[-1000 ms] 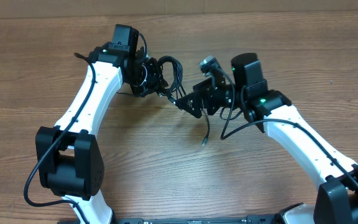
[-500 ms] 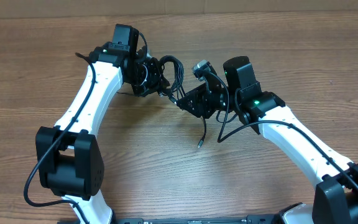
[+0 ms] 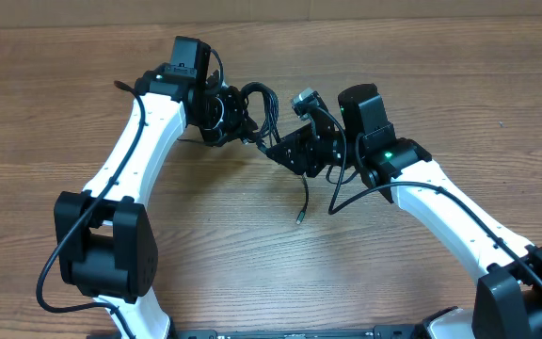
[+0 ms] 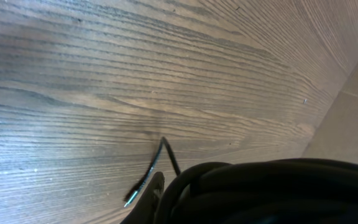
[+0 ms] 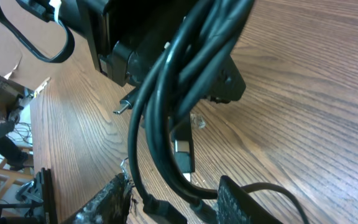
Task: Untangle cables
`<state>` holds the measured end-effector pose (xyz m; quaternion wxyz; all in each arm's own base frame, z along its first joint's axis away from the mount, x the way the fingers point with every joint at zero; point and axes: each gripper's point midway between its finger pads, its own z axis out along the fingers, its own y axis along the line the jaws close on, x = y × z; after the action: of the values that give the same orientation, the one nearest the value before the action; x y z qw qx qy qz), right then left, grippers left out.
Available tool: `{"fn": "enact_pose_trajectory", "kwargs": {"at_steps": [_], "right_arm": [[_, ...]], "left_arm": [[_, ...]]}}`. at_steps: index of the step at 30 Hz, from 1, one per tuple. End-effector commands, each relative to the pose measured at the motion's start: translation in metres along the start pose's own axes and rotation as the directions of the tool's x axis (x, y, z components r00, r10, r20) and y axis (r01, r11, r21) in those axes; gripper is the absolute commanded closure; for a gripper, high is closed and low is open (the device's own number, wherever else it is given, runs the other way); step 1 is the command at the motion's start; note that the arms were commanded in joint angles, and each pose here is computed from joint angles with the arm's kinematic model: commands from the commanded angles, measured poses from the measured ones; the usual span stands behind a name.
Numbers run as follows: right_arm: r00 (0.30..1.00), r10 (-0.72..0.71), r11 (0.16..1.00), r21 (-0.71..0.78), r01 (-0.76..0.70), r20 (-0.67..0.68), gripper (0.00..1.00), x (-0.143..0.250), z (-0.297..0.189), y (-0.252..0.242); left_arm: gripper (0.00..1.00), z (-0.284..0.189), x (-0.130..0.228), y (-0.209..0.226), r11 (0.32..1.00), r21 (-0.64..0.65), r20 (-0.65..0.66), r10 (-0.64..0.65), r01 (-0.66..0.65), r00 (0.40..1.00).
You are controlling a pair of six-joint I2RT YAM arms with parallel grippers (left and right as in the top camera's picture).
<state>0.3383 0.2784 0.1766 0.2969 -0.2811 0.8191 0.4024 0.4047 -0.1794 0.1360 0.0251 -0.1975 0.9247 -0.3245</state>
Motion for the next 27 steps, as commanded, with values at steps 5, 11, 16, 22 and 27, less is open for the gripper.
{"fn": "enact_pose_trajectory", "kwargs": {"at_steps": [5, 11, 16, 22, 27], "right_arm": [[1.000, 0.009, 1.000, 0.002, -0.009, -0.015, 0.89, 0.003, 0.010, -0.007], [0.986, 0.158, 0.987, 0.008, -0.158, -0.054, 0.96, 0.013, 0.007, -0.009], [0.958, 0.262, 0.957, -0.096, -0.273, -0.113, 0.96, 0.021, -0.006, 0.008], [0.913, 0.383, 0.886, -0.224, -0.405, -0.139, 0.96, 0.012, -0.031, 0.021], [0.889, 0.438, 0.825, -0.335, -0.455, -0.130, 0.96, -0.013, -0.040, 0.034]], "left_arm": [[0.96, -0.015, 0.004, -0.022, 0.999, 0.052, 0.016, 0.011, -0.012, 1.000], [0.96, -0.017, -0.006, -0.015, 1.000, 0.018, 0.062, 0.020, -0.021, 0.998], [0.96, -0.019, -0.021, 0.001, 0.996, -0.081, 0.150, 0.044, -0.033, 0.988], [0.96, -0.024, -0.036, 0.012, 0.987, -0.156, 0.235, 0.061, -0.024, 0.970], [0.96, -0.024, -0.036, -0.009, 0.990, -0.112, 0.260, 0.113, -0.086, 0.959]]}}
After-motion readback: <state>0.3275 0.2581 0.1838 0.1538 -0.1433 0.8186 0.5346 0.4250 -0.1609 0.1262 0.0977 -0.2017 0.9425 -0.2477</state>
